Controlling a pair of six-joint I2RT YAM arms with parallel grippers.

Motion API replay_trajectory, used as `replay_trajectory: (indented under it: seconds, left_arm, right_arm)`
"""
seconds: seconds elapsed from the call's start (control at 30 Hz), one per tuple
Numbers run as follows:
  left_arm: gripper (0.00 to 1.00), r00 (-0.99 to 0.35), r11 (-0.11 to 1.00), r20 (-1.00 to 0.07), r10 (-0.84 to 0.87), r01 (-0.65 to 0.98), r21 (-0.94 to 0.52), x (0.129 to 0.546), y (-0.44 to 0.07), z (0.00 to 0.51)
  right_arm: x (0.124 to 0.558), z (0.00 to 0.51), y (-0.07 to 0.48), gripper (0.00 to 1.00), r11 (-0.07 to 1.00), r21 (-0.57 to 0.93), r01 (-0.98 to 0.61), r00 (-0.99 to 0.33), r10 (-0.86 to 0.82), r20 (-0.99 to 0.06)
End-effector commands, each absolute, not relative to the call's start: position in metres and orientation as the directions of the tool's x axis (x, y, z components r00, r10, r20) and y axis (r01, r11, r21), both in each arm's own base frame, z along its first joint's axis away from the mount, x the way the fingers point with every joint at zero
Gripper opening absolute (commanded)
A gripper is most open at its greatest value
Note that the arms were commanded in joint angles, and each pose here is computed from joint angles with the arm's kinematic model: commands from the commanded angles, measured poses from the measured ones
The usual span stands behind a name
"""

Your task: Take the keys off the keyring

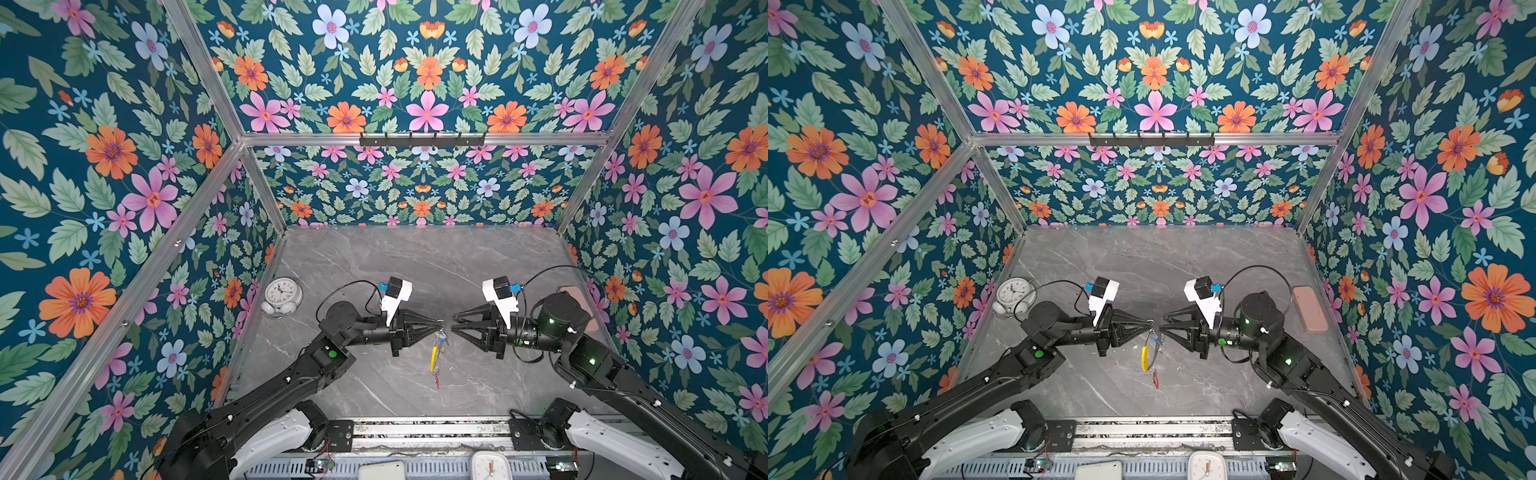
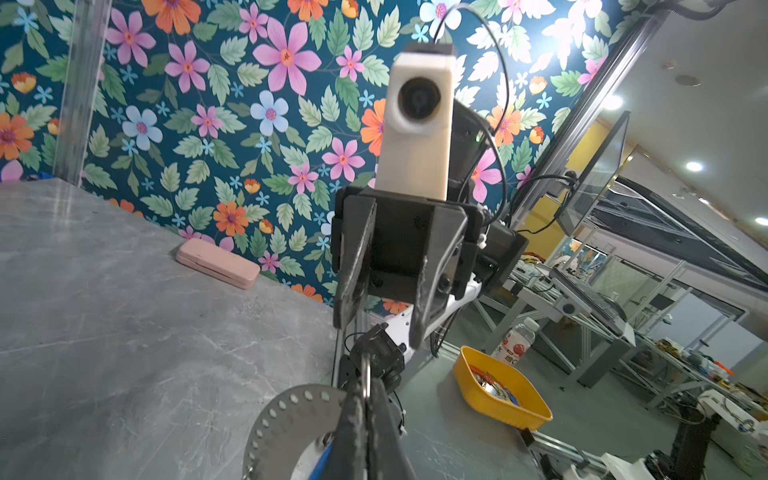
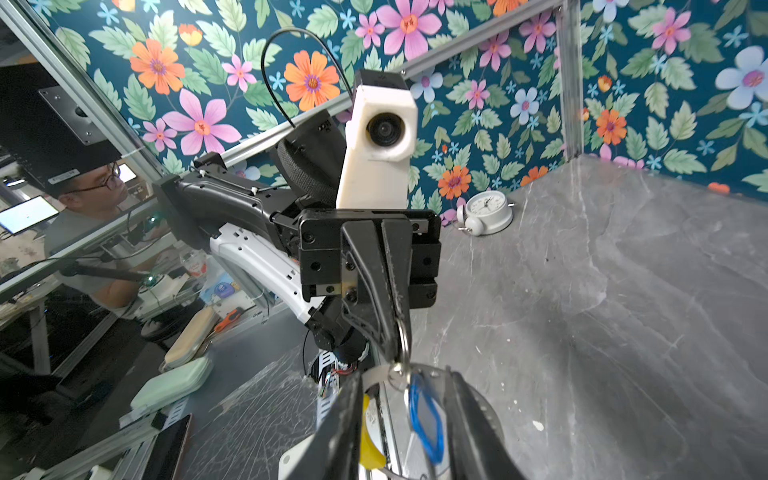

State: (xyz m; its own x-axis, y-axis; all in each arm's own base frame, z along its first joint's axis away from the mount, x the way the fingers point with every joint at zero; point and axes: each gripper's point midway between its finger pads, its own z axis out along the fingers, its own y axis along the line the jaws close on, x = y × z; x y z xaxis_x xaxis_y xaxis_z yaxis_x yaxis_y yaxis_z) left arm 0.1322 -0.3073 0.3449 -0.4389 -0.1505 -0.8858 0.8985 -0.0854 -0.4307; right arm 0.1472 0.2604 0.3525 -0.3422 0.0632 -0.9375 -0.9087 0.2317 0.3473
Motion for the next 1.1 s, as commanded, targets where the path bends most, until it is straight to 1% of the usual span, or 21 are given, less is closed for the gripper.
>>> replay_trajectory:
  seconds: [0.0, 0.07, 0.33, 0.6, 0.83, 0.9, 1.07]
  left_arm:
    - [0.0, -0.368, -0.086, -0.892, -0.264, 0.93, -0.358, 0.133, -0.3, 0.372]
    - [0.01, -0.35, -0.089, -0.889, -0.296, 0.937, -0.339, 0.134, -0.298, 0.38]
    - [0.01, -0.309, -0.106, -0.861, -0.403, 0.951, -0.292, 0.134, -0.293, 0.401]
    - [0.01, -0.308, -0.113, -0.843, -0.441, 0.951, -0.288, 0.139, -0.295, 0.402]
    - [0.0, -0.316, -0.121, -0.835, -0.45, 0.948, -0.294, 0.141, -0.297, 0.4]
    - [0.0, -0.317, -0.123, -0.832, -0.455, 0.948, -0.294, 0.142, -0.297, 0.401]
    - [0.0, -0.316, -0.118, -0.832, -0.456, 0.948, -0.295, 0.143, -0.297, 0.399]
  right_arm:
    - [0.159, 0.393, 0.248, 0.39, 0.267, 0.342, -0.901, -0.272, 0.267, -0.925]
    - [0.16, 0.397, 0.245, 0.4, 0.269, 0.355, -0.895, -0.274, 0.297, -0.915]
    - [0.159, 0.406, 0.257, 0.43, 0.158, 0.401, -0.902, -0.329, 0.348, -0.878]
    - [0.158, 0.41, 0.27, 0.41, 0.097, 0.41, -0.907, -0.354, 0.354, -0.866]
    - [0.155, 0.406, 0.281, 0.33, 0.082, 0.407, -0.91, -0.363, 0.318, -0.876]
    - [0.154, 0.405, 0.282, 0.28, 0.085, 0.404, -0.911, -0.361, 0.315, -0.878]
    - [0.154, 0.405, 0.282, 0.19, 0.087, 0.402, -0.912, -0.358, 0.313, -0.88]
